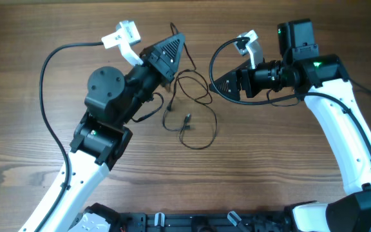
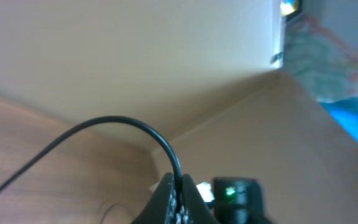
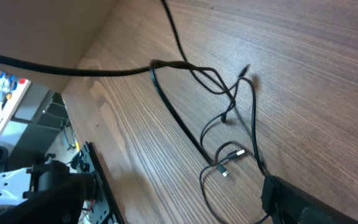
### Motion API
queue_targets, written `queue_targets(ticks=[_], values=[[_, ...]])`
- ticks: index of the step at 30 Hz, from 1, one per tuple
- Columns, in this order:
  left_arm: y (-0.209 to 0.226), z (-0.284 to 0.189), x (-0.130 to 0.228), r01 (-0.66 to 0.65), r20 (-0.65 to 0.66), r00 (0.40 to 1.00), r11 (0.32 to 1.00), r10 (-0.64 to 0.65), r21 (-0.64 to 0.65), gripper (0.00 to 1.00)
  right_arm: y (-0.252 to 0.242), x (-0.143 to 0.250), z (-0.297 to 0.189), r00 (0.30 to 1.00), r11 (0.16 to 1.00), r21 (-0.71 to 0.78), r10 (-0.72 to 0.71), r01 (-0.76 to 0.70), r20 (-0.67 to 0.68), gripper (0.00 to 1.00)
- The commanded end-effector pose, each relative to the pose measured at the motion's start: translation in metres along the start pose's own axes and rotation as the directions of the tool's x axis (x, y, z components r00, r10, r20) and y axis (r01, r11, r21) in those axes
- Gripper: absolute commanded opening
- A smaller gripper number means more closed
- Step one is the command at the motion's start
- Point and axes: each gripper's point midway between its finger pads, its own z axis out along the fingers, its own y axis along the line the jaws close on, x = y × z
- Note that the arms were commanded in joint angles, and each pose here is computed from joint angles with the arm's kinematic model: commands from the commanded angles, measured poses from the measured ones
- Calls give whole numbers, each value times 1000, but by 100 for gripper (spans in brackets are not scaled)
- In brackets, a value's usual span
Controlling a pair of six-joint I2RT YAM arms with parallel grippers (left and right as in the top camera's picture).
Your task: Untangle cables
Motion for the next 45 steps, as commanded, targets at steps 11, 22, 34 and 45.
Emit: queue_targets(ticks=[11, 22, 34, 45], values=[[-44, -4, -8, 67, -5, 998, 980, -67, 187, 4, -2, -4, 7, 994, 993, 24, -112, 112, 8, 89], [-55, -7, -10, 107, -17, 994, 966, -106, 234, 4, -3, -6, 38, 991, 991, 14, -131, 131, -20, 55], [60, -14, 11, 7, -125, 992, 980, -32, -197, 4, -78, -8, 16, 999, 887, 460, -26, 41, -39, 4], [220, -134, 17, -71, -139, 986, 517, -95, -853, 4, -83, -106, -180, 899, 495, 844, -242, -209, 365, 4]])
